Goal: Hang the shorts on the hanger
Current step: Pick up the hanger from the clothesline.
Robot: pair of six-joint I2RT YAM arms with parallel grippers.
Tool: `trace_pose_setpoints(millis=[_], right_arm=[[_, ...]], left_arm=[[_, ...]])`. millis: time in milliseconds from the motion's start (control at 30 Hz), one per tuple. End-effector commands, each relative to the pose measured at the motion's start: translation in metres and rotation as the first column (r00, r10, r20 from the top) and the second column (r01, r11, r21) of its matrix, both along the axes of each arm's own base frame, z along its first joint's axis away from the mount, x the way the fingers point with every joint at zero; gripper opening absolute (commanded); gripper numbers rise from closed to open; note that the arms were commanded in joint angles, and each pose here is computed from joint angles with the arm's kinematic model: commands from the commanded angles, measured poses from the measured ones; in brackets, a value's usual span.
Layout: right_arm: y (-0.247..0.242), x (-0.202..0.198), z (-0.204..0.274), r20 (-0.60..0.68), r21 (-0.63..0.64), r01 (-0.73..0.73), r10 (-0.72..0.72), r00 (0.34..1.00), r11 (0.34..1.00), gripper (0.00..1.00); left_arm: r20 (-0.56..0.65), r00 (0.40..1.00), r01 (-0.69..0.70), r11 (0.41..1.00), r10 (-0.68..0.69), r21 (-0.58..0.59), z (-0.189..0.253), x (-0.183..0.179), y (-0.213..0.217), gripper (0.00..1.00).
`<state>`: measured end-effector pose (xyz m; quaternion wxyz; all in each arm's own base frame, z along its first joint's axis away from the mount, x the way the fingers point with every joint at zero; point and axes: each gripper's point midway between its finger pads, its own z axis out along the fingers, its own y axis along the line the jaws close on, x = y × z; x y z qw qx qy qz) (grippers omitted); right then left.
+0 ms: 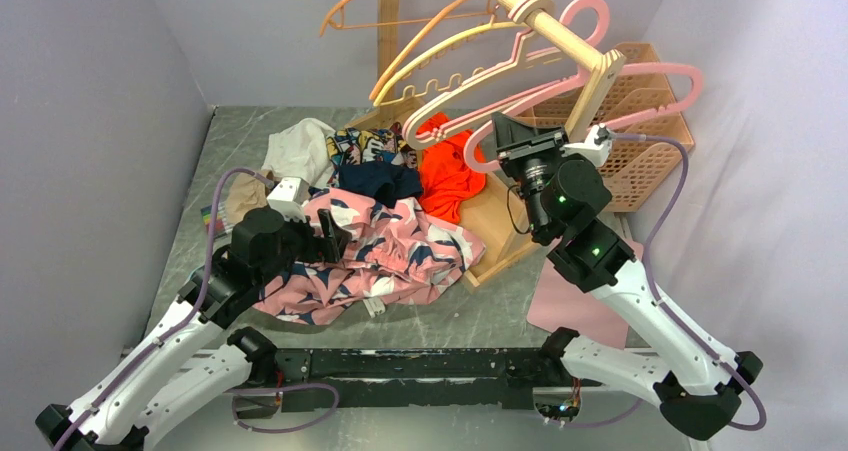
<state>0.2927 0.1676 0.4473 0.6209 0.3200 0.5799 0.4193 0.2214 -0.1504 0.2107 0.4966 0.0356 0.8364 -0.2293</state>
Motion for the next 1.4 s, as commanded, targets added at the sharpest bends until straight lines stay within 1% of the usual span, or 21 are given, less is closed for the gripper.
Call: trace_pose_setpoints(millis=[0,133,233,533,767,967,1167,1200,1267,1367], right_arm=[[-0.002,0.000,-0.010,-0.024,0.006,0.008,-0.008,1.000,1.000,0.00],[0.003,0.000,0.008,0.022,0.034,-0.011,0.011,1.000,0.999,0.00],[0.007,0.002,0.014,0.030,0.028,-0.022,0.021,0.999,0.999,0.00],[0.006,-0.002,-0.017,-0.029,0.008,-0.033,0.033,0.999,0.999,0.00],[0.011,-0.008,-0.038,-0.060,-0.016,-0.082,0.081,0.995,0.997,0.00],[0.018,-0.016,-0.037,-0.035,-0.088,-0.146,0.144,0.989,0.985,0.00],[0.019,-0.033,-0.032,0.006,-0.164,-0.213,0.217,0.976,0.963,0.00],[0.021,-0.035,-0.043,-0.012,-0.193,-0.231,0.233,0.972,0.954,0.00],[0.022,-0.040,-0.048,-0.019,-0.228,-0.256,0.259,0.966,0.939,0.00],[0.020,-0.047,-0.056,-0.036,-0.251,-0.276,0.276,0.960,0.928,0.00]], left_arm=[[-0.001,1.000,0.019,1.000,-0.019,-0.016,0.002,0.000,-0.005,0.92],[-0.003,1.000,0.019,1.000,-0.019,-0.015,0.002,0.000,-0.005,0.92],[-0.005,1.000,0.016,1.000,-0.016,-0.017,0.002,0.000,-0.004,0.92],[0.002,1.000,0.013,1.000,-0.013,-0.019,0.003,0.000,-0.003,0.93],[-0.004,1.000,0.013,1.000,-0.013,-0.013,0.002,0.001,-0.004,0.92],[0.001,1.000,0.006,1.000,-0.006,-0.019,0.003,0.000,-0.002,0.93],[0.000,1.000,0.005,1.000,-0.005,-0.018,0.003,0.000,-0.002,0.93],[-0.001,1.000,0.003,1.000,-0.003,-0.017,0.002,0.000,-0.002,0.93],[-0.001,1.000,0.001,1.000,-0.001,-0.016,0.002,0.001,-0.002,0.93],[-0.003,1.000,0.000,1.000,0.000,-0.014,0.002,0.001,-0.002,0.93]])
